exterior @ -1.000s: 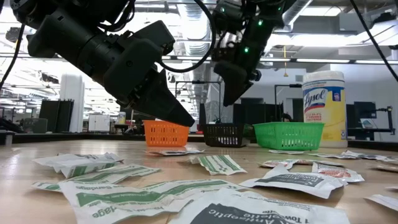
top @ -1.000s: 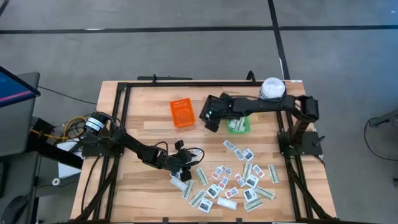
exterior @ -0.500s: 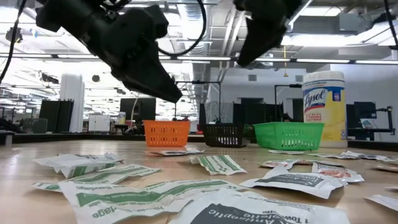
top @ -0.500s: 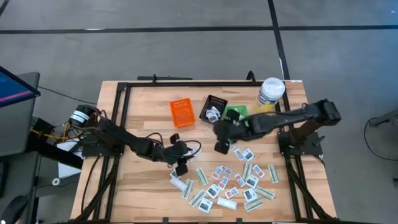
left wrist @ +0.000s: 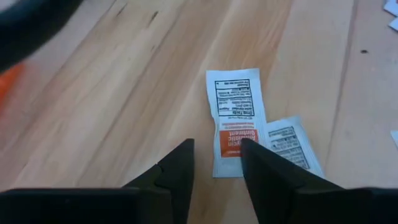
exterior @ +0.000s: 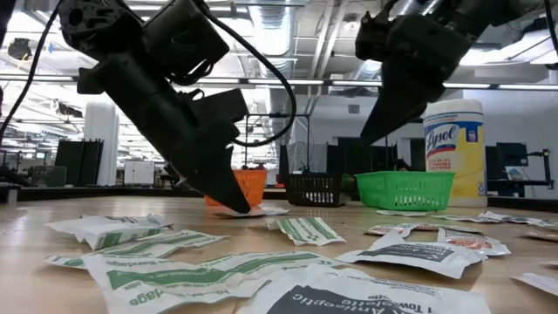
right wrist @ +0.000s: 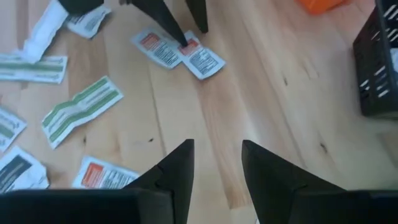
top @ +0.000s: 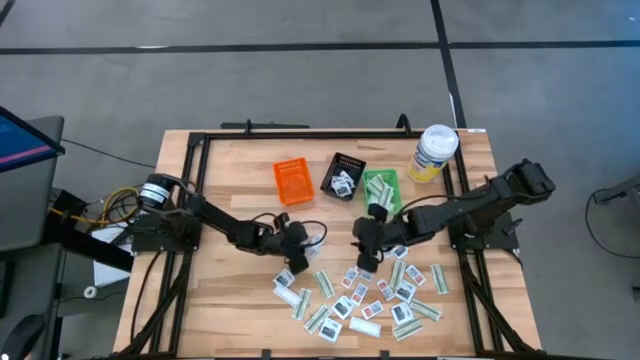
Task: Pick & Place First Aid Supplies
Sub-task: Put the orange ointment pack into the orange basket
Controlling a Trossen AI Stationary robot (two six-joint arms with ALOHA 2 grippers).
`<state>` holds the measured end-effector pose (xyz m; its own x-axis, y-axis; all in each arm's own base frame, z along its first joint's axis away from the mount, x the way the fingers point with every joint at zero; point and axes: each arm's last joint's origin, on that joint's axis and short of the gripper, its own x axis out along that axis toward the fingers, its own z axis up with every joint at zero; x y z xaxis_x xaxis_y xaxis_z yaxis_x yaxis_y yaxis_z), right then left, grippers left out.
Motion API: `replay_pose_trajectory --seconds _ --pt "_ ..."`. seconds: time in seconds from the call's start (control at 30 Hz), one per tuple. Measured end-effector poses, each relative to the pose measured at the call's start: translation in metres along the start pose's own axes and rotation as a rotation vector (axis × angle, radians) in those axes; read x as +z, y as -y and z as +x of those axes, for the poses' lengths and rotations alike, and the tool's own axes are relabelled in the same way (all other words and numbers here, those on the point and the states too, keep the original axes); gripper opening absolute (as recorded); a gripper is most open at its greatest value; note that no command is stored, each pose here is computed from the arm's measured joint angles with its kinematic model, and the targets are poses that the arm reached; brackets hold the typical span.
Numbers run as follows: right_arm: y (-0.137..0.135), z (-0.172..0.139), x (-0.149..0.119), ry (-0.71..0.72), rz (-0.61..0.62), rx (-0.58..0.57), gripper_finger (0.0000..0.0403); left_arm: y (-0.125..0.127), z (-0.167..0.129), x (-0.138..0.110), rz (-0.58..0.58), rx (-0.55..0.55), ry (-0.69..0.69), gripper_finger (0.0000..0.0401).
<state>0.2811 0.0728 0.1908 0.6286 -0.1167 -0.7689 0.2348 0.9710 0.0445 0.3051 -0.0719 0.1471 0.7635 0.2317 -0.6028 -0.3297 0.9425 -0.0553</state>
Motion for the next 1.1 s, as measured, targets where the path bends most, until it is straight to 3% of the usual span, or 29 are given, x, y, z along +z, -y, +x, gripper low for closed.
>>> replay_pose_trajectory --seconds 0.13,0.33,0.57,0.7,0.8,1.1 --pt "0.003 0.001 0.004 0.025 0.02 0.003 0.0128 -0.003 0.002 0.001 -0.002 0.012 -0.002 0.0098" --pt "0.006 0.009 0.014 0.097 0.06 0.016 0.0128 -0.004 0.002 0.0 0.009 0.023 -0.004 0.0011" --pt "0.008 0.043 0.019 0.168 0.111 0.027 0.0129 0.003 -0.005 0.004 0.043 0.048 0.066 0.0005" --pt "0.01 0.065 0.021 0.188 0.143 0.11 0.0129 0.007 -0.009 0.004 0.063 0.037 0.079 0.0005" --pt "0.014 0.08 0.023 0.18 0.178 0.171 0.0129 0.007 -0.009 0.004 0.064 0.037 0.079 0.0005" --pt "0.028 0.101 0.019 0.097 0.23 0.175 0.0121 0.006 -0.009 0.006 0.113 0.07 0.095 0.0005"
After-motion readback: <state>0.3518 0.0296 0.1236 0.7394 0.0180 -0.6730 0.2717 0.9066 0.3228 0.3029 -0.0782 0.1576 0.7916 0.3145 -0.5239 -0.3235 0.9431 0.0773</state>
